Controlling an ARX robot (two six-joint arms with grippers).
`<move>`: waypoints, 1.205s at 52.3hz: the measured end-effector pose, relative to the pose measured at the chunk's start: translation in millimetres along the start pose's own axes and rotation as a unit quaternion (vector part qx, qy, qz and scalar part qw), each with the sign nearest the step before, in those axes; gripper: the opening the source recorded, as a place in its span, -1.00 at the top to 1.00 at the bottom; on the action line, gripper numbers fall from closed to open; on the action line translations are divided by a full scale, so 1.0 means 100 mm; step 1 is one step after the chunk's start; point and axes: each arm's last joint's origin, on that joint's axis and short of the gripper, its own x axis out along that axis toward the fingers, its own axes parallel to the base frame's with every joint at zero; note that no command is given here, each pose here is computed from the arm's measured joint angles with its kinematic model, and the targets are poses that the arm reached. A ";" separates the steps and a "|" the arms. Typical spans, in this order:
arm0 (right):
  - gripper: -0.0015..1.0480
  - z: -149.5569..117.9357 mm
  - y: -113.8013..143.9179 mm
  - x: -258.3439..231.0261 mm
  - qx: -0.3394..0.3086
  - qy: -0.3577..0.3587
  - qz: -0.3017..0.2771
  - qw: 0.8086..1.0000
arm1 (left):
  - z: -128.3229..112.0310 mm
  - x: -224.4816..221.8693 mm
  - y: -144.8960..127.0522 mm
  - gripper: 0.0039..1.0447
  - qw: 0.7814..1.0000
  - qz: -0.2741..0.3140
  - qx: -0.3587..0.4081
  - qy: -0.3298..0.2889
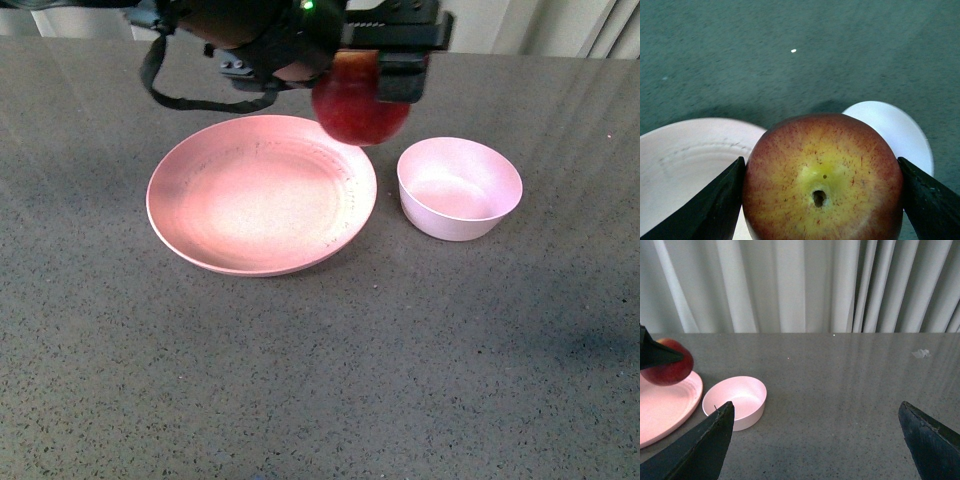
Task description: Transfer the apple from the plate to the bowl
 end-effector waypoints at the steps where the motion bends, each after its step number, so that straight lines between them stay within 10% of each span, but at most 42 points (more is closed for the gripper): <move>1: -0.83 0.00 0.00 0.00 0.000 0.000 0.000 1.000 | 0.01 0.00 -0.03 -0.52 1.000 -0.003 0.002 -0.001; 22: -0.83 0.00 0.00 0.00 0.000 0.000 0.000 1.000 | 0.00 0.32 -0.75 -0.52 0.997 -0.063 0.042 0.022; 63: -0.83 0.00 0.00 0.00 0.000 0.000 0.000 1.000 | -0.19 0.86 -0.67 -0.57 0.997 -0.044 0.033 0.056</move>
